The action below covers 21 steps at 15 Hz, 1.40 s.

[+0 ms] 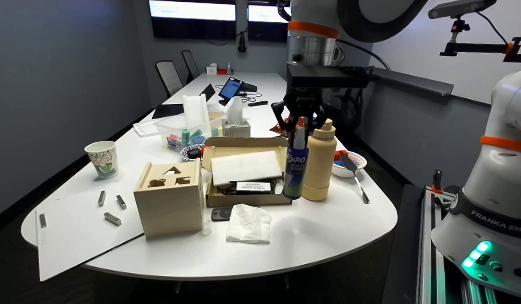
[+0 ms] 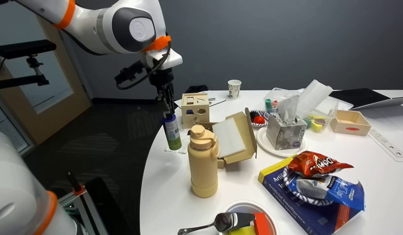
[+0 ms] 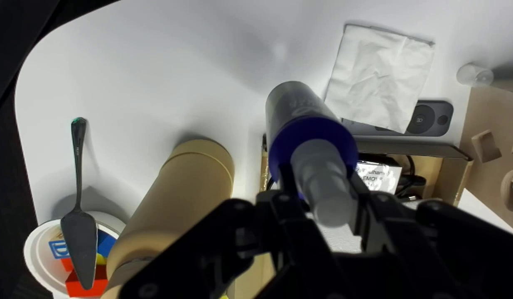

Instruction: Move the blue bottle closer to the brown one

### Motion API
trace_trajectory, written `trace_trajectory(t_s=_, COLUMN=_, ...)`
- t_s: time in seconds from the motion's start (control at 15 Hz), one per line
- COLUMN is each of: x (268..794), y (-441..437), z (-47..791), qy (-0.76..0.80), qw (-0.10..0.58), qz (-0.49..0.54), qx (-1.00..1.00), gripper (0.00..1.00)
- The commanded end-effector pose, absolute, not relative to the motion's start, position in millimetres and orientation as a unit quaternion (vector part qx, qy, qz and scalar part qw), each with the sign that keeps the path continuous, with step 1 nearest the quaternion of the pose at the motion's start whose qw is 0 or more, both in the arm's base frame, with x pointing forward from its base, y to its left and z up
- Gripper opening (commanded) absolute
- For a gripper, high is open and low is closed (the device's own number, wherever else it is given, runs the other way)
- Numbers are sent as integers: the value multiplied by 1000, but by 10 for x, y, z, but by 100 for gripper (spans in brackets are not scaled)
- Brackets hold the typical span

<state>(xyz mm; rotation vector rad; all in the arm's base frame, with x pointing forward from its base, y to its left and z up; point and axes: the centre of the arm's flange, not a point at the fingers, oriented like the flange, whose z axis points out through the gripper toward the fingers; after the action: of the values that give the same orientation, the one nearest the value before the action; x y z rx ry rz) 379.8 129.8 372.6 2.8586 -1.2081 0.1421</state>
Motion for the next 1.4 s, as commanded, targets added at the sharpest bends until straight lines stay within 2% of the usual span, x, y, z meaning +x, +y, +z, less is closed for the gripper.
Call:
trace_trajectory(t_s=0.0, x=3644, y=1047, z=3646, qy=-362, qw=6, qz=56, qx=931, gripper=8)
trace_trajectory(t_s=0.53, x=3599, y=951, z=3271, qy=-309, qw=-23, qz=20, qx=950, gripper=8)
trace_trajectory(t_s=1.33, x=3598, y=948, z=2838, qy=-280, qw=10, qz=-23, qx=960, gripper=8)
